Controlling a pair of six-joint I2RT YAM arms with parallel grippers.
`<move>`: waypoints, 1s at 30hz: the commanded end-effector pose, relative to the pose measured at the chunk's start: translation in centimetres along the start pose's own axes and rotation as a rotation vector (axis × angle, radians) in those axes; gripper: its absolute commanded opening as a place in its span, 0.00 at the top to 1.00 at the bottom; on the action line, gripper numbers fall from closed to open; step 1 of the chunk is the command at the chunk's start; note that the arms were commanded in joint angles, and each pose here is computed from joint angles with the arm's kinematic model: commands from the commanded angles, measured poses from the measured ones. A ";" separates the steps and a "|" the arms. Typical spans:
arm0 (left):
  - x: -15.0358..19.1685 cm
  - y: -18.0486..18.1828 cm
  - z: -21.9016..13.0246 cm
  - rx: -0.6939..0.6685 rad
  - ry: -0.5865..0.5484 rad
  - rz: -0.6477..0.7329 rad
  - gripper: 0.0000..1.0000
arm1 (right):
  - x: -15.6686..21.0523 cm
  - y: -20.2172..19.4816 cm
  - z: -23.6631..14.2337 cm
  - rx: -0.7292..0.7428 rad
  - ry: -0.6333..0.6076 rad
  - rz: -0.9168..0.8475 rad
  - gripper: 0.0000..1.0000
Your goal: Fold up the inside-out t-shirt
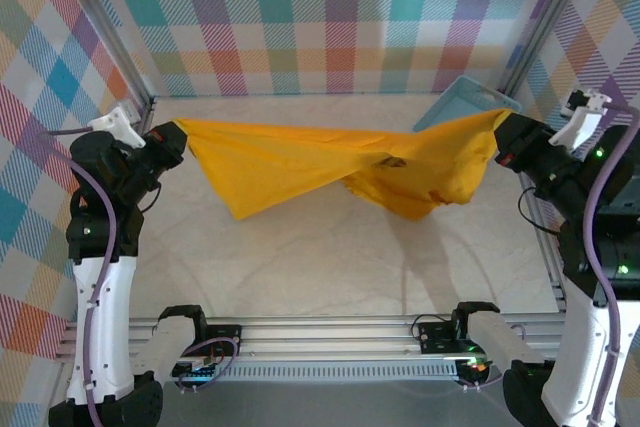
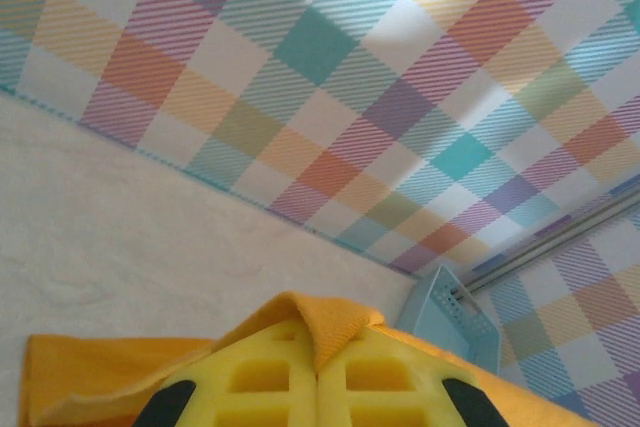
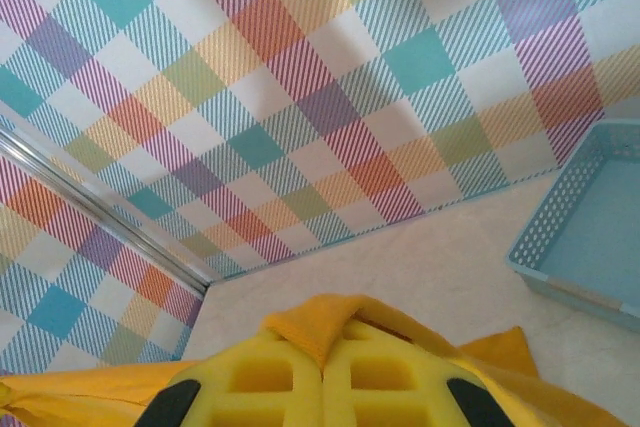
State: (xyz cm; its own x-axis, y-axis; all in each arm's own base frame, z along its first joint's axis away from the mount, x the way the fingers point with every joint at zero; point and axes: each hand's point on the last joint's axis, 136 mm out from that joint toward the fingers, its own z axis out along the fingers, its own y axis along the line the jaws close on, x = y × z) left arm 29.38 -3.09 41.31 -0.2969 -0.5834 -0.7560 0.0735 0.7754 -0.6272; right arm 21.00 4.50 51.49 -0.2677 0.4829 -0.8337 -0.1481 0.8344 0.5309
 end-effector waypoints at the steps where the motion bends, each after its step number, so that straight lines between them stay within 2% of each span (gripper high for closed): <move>1: -1.5 -1.1 -1.9 0.014 -0.055 0.002 1.00 | -1.0 -0.2 -0.7 0.037 -0.034 -0.021 1.00; 3: -3.0 -1.6 -2.2 -0.005 -0.084 0.005 1.00 | -1.7 0.1 0.1 0.030 -0.035 -0.024 1.00; 5: -4.6 -1.4 -1.0 -0.061 -0.072 -0.001 1.00 | -2.5 0.3 2.0 0.018 -0.015 -0.021 1.00; 11: -7.0 0.6 7.6 -0.163 0.077 -0.047 1.00 | -5.6 0.3 10.6 -0.036 0.017 0.006 1.00; 14: -7.5 2.2 12.2 -0.217 0.164 -0.076 1.00 | -7.1 1.6 15.0 -0.153 0.026 0.010 1.00; 17: -8.6 3.0 16.2 -0.224 0.194 -0.084 1.00 | -8.3 2.3 19.3 -0.238 0.035 0.030 1.00; 20: -11.1 2.8 19.1 -0.168 0.148 -0.099 1.00 | -9.7 2.6 22.8 -0.290 0.024 0.033 1.00; 24: -16.3 1.5 21.2 0.010 0.014 -0.156 1.00 | -12.1 3.7 25.8 -0.407 -0.055 0.000 1.00; 27: -20.7 -0.9 20.4 0.167 -0.115 -0.148 1.00 | -13.9 4.6 26.6 -0.490 -0.141 -0.012 1.00; 30: -23.6 -4.2 17.7 0.265 -0.226 -0.059 1.00 | -15.7 5.7 25.6 -0.541 -0.223 -0.038 1.00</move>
State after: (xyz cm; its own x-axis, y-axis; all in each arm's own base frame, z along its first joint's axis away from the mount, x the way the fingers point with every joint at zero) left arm 57.62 4.04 46.14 -0.3155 -0.7171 -0.6214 0.0219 0.6492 -0.7603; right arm 53.07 8.58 54.83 -0.2955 0.5302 -0.7947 -0.4507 0.6561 0.6053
